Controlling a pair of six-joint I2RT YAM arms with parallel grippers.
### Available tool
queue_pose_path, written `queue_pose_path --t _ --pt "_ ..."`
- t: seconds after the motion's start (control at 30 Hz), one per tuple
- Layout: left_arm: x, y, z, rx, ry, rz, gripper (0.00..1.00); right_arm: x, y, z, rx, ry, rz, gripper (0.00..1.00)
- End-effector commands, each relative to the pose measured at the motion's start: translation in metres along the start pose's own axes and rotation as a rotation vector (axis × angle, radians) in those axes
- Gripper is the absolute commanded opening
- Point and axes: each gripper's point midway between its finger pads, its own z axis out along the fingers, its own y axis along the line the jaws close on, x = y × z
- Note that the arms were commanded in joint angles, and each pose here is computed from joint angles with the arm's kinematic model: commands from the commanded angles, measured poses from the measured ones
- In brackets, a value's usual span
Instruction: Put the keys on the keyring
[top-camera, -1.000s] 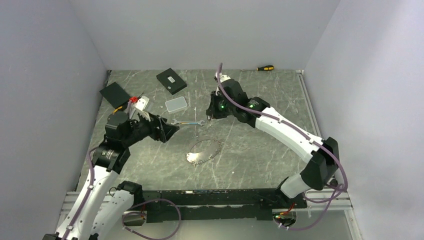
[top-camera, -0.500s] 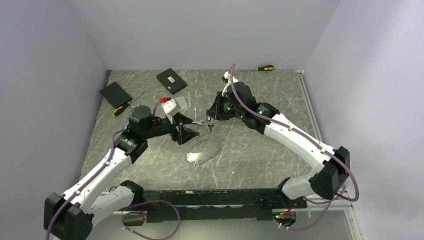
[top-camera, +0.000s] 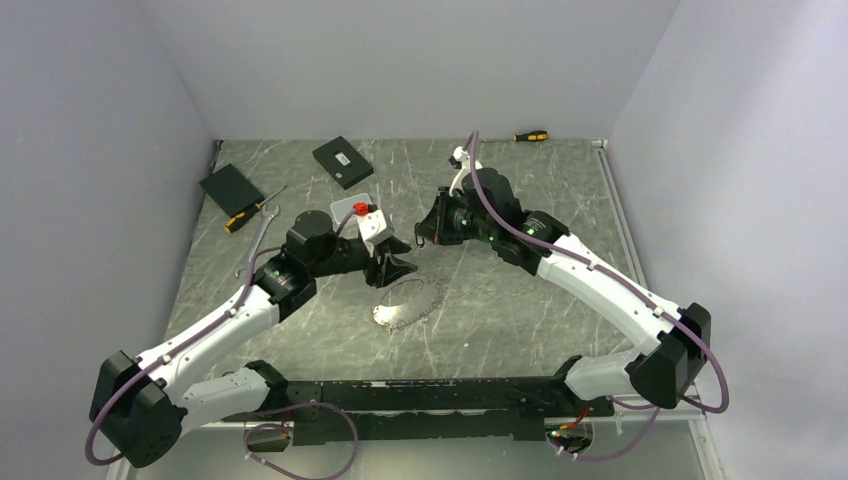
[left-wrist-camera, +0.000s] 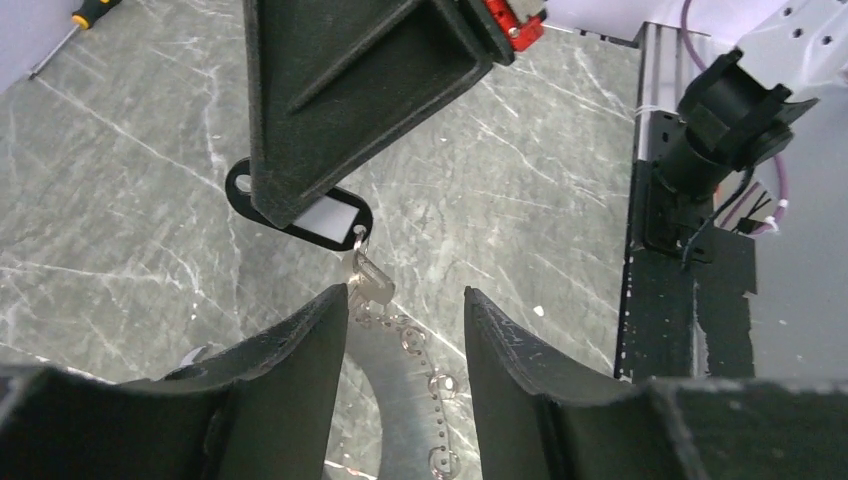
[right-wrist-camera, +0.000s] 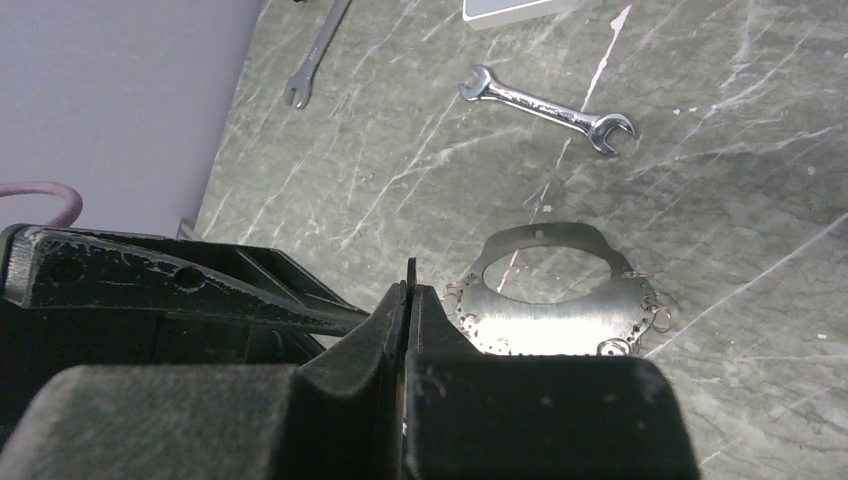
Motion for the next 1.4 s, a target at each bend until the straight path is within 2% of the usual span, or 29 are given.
queue_pose_path --t 0.0,0.23,0.43,0.7,1.0,1.23,1.37 --pt "-0.03 0.016 0.007 -0.071 -0.063 0.126 0.51 -0.013 0.015 -0.011 -0.061 -0.051 -0.021 0.0" --pt "-0.038 0.024 0.011 -0.127 -0.104 0.154 0.5 -0.011 0.015 -0.013 -0.058 -0.047 -0.027 0.0" --pt "-0.035 0.025 0.018 -0.112 -0.09 0.142 0.4 -0.012 0.014 -0.016 -0.057 -0.057 -0.021 0.0" --pt "-0.032 0.024 0.019 -0.113 -0.091 0.124 0.4 -0.016 0.014 -0.02 -0.046 -0.074 -0.01 0.0" --pt "-0.036 0.019 0.025 -0.084 -0.111 0.098 0.34 -0.016 0.012 -0.02 -0.038 -0.075 0.0 0.0" --pt "-0.037 0.017 0.026 -0.079 -0.119 0.083 0.21 -0.014 0.011 -0.02 -0.035 -0.077 0.009 0.0" --pt "-0.039 0.016 0.026 -0.08 -0.132 0.076 0.0 -0.013 0.01 -0.02 -0.033 -0.074 0.01 0.0"
